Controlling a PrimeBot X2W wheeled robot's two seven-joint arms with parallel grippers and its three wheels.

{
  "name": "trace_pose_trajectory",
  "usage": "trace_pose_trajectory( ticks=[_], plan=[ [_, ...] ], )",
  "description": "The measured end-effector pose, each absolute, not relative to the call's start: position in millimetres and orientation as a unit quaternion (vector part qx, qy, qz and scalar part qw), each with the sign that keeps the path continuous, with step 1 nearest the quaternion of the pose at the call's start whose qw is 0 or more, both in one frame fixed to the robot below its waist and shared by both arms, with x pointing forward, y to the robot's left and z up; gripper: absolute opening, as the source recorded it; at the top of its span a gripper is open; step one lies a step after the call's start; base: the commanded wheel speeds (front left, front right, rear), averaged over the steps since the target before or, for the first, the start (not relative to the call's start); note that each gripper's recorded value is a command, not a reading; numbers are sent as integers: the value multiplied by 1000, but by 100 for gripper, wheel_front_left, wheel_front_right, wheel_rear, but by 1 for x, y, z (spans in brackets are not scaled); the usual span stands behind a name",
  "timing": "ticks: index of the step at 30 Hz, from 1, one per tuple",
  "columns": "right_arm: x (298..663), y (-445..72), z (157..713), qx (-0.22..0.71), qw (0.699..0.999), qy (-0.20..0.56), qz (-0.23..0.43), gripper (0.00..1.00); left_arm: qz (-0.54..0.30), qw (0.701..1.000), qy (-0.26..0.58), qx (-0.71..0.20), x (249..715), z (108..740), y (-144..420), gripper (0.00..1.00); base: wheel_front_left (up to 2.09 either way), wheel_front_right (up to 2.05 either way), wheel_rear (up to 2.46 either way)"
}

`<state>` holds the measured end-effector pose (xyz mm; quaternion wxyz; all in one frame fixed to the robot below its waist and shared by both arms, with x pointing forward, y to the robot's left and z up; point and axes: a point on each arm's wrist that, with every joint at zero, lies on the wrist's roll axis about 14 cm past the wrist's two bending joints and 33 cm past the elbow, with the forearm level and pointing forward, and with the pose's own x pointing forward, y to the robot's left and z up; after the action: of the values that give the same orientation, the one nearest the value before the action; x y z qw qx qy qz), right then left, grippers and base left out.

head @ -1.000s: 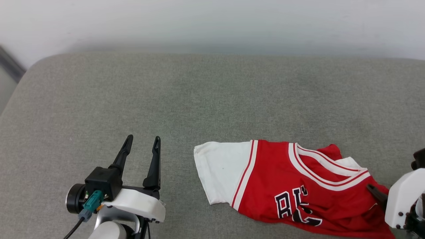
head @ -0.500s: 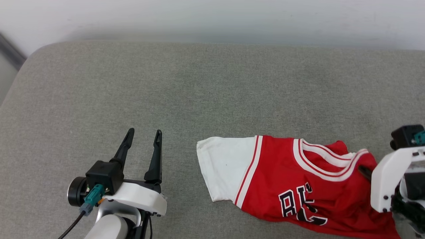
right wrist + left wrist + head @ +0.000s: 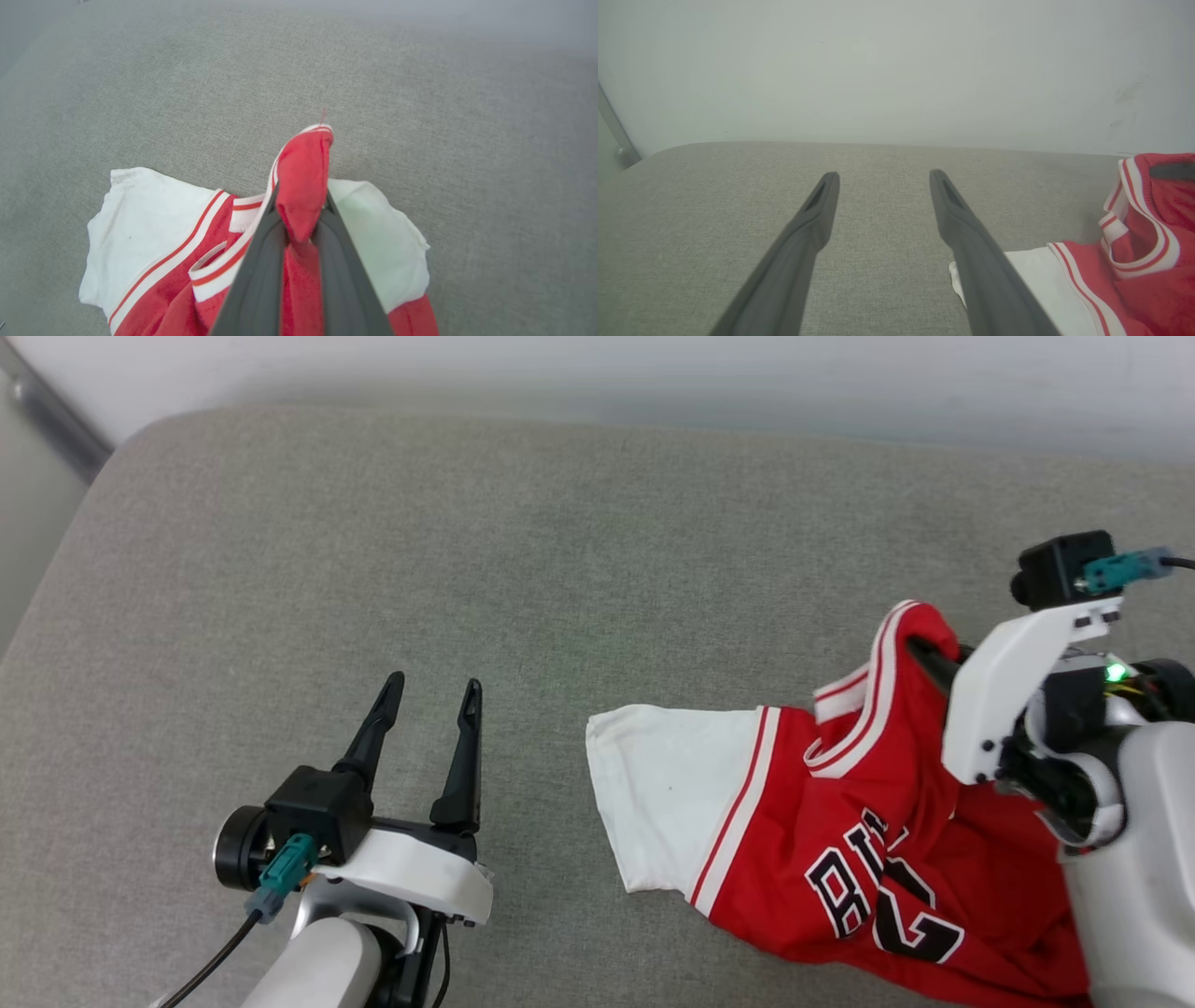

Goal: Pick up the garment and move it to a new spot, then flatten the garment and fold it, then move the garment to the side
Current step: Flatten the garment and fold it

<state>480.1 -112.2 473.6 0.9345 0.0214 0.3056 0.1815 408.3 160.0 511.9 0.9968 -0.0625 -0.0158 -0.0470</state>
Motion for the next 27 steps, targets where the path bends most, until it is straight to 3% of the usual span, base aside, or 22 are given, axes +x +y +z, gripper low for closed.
trace_pose_trajectory(
  ticks=[6, 7, 8, 9, 15, 19, 27],
  plan=[
    [480, -75, 418, 48, 912, 349, 209, 0, -38, 997, -2, -64, 412, 500, 165, 100, 0, 0, 0],
    [479, -72, 413, 52, 911, 352, 209, 11, -38, 997, 0, -64, 411, 499, 164, 100, 0, 0, 0],
    [478, -71, 409, 54, 911, 352, 209, 47, -37, 997, 1, -64, 411, 498, 164, 100, 0, 0, 0],
    [478, -69, 407, 57, 913, 347, 208, 100, -36, 997, 1, -64, 411, 497, 165, 100, 0, 0, 0],
    [481, -66, 419, 57, 932, 289, 211, 100, -38, 997, -4, -63, 412, 500, 164, 100, 0, 0, 0],
    [490, -75, 466, 68, 962, 168, 202, 100, -39, 997, -9, -63, 408, 505, 163, 100, 0, 0, 0],
    [479, -115, 521, 72, 985, 29, 153, 100, -44, 997, -20, -62, 402, 513, 158, 100, 0, 0, 0]
  ],
)
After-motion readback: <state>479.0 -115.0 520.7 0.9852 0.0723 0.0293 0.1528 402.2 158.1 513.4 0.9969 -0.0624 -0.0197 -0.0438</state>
